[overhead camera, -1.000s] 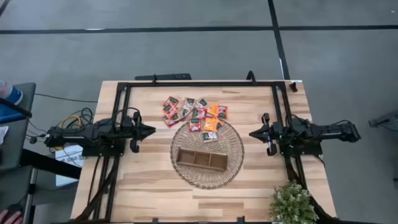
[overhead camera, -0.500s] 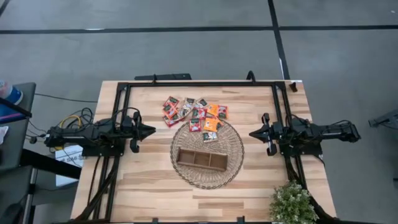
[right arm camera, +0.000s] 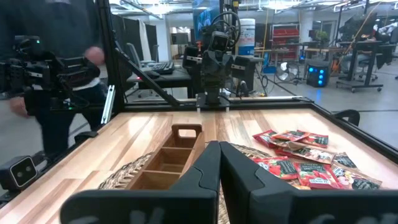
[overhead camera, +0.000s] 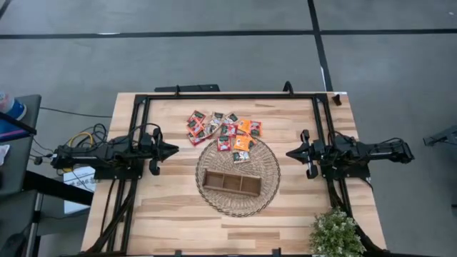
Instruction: Pick & Place Tea
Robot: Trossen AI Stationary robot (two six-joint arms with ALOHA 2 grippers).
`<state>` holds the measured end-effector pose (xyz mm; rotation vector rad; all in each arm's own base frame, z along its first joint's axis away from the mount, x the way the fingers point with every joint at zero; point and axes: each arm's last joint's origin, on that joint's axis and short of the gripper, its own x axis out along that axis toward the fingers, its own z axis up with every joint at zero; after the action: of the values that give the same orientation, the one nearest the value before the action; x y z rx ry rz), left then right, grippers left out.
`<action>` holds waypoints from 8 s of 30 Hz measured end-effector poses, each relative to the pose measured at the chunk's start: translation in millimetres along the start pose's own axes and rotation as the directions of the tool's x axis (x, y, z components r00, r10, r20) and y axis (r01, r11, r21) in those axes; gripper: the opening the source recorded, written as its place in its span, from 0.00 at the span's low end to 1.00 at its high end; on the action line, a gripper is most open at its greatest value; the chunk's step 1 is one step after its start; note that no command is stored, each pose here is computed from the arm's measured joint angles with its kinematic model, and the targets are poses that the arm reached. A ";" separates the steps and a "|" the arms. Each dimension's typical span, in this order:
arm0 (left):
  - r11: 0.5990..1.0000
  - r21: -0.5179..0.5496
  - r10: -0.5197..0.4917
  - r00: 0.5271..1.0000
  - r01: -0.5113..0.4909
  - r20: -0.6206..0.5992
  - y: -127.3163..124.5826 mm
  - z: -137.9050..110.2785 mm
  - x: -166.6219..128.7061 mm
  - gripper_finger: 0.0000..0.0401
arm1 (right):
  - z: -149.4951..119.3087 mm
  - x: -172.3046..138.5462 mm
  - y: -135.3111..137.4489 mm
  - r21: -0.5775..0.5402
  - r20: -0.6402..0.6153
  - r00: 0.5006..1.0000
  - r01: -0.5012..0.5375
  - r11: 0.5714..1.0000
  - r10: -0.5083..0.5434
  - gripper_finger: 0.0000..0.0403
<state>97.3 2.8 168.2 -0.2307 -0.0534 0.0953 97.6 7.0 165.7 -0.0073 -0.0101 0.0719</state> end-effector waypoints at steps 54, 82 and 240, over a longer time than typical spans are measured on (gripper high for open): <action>0.988 -0.114 0.097 0.995 -0.101 -0.040 2.6 -2.4 4.7 0.12 | 0.1 0.0 0.0 0.000 0.000 1.000 0.000 1.000 0.000 0.00; 0.845 -0.518 0.164 0.861 0.129 0.481 -3.3 48.7 -4.5 0.12 | 47.3 -10.5 -8.1 0.433 0.397 0.906 -0.045 0.900 -0.146 0.00; 0.959 0.132 0.272 0.942 -0.249 -0.198 -29.8 128.2 62.1 0.57 | 72.5 258.1 -161.2 -0.027 -0.983 0.170 0.226 0.974 -0.066 0.01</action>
<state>153.5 9.0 302.2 -0.1402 0.1987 0.3367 365.8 -134.7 242.0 0.0814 1.3777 -0.1530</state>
